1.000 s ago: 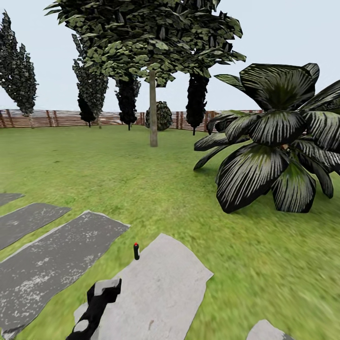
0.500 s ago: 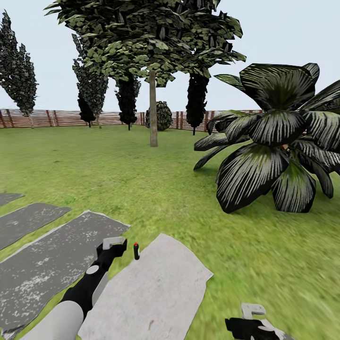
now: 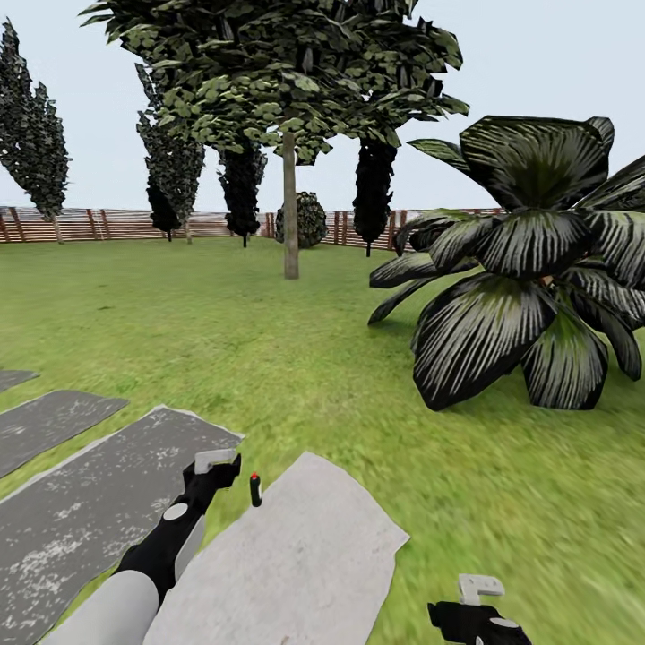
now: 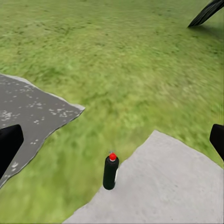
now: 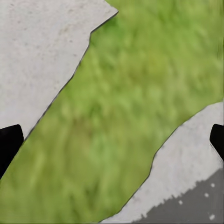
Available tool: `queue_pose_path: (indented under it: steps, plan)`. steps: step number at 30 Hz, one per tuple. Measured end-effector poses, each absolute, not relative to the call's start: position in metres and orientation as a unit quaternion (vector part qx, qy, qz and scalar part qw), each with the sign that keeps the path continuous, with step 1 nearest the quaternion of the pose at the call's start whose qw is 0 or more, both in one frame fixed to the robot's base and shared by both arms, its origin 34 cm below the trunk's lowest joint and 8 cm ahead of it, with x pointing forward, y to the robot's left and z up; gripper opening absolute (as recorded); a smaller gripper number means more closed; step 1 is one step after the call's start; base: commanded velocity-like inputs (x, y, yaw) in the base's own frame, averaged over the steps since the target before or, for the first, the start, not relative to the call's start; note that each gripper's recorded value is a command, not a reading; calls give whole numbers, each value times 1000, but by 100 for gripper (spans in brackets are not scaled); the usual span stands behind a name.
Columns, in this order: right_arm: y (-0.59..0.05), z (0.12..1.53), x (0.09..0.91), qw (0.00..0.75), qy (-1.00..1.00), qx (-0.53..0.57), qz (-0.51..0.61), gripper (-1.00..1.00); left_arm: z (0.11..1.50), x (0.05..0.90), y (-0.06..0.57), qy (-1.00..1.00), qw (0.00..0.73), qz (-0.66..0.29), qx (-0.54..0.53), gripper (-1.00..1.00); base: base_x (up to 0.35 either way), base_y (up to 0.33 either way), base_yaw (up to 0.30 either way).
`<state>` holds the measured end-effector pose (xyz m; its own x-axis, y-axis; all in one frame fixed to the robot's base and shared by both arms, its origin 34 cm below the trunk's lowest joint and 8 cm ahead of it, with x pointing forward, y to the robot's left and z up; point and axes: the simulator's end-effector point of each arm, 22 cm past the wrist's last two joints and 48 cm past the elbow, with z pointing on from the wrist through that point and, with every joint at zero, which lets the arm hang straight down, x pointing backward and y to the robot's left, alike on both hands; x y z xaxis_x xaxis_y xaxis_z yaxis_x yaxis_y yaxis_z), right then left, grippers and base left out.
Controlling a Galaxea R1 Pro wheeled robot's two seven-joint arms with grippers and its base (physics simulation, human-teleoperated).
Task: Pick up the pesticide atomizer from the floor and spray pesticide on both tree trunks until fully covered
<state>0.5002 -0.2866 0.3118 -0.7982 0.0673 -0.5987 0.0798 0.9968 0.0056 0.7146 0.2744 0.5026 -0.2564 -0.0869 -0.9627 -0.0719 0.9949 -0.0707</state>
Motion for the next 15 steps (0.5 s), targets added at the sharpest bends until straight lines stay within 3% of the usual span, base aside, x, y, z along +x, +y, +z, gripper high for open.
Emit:
queue_pose_path:
  steps: [10,15]
  plan:
    - [-286,312,500,315,948,39,-9,100,503,715,274,792,608,-6,-50,100,322,0,0]
    - [-284,311,500,315,948,39,-8,100,504,715,274,791,609,-6,-50,100,96,0,0]
